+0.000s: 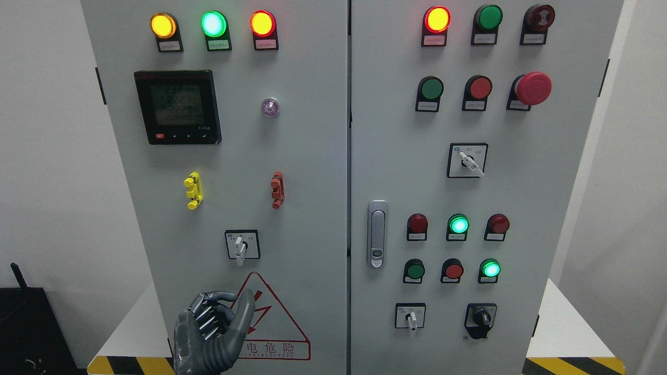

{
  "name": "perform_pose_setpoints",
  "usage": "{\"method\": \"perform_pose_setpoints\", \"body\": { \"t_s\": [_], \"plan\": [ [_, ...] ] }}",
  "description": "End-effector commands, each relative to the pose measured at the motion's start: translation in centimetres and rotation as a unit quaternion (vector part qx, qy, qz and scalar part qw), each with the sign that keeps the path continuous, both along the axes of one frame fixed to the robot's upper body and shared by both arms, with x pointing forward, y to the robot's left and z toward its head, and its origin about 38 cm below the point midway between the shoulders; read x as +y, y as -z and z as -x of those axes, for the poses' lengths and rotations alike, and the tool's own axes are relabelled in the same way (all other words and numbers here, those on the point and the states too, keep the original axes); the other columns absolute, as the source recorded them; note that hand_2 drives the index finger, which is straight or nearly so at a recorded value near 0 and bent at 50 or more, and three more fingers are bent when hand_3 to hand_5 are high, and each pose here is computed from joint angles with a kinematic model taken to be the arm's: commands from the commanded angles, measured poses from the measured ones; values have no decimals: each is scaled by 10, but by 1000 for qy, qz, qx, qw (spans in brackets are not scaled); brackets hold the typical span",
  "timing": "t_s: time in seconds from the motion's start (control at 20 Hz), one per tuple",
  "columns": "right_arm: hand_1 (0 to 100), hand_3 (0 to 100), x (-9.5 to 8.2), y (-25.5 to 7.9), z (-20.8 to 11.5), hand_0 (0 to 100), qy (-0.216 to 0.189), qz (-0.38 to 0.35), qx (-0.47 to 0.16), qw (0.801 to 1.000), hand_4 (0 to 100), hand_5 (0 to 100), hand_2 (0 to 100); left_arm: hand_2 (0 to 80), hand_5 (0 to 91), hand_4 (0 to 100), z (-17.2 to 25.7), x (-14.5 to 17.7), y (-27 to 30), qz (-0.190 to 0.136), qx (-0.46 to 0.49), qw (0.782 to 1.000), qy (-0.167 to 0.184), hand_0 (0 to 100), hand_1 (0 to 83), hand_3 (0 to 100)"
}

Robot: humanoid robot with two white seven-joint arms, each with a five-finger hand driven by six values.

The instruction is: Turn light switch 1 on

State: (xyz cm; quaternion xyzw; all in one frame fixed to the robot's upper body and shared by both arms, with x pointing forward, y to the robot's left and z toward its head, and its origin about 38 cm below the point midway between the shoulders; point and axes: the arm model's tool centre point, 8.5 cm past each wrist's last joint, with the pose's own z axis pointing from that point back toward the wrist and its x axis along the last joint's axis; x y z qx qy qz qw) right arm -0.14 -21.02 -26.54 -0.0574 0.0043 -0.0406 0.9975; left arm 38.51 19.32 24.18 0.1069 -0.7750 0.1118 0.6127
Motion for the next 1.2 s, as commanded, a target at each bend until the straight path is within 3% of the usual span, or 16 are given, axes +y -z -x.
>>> {"method": "perform_pose_setpoints", "body": {
  "t_s": [0.0,0.55,1.15],
  "plan": [
    [0,0,0,0,-1,502,0,0,-1,1000,0,0,0,564,859,940,-7,0,-13,4,-9,1000,-3,172,709,877],
    [0,0,0,0,0,502,0,0,0,1000,0,0,0,540,857,928,-8,4,-17,8,-12,1000,-17,184,746,849],
    [0,0,0,0,0,502,0,0,0,1000,0,0,0,528,856,921,-19,0,-24,8,-6,1000,-15,158,731,838]
  ]
}}
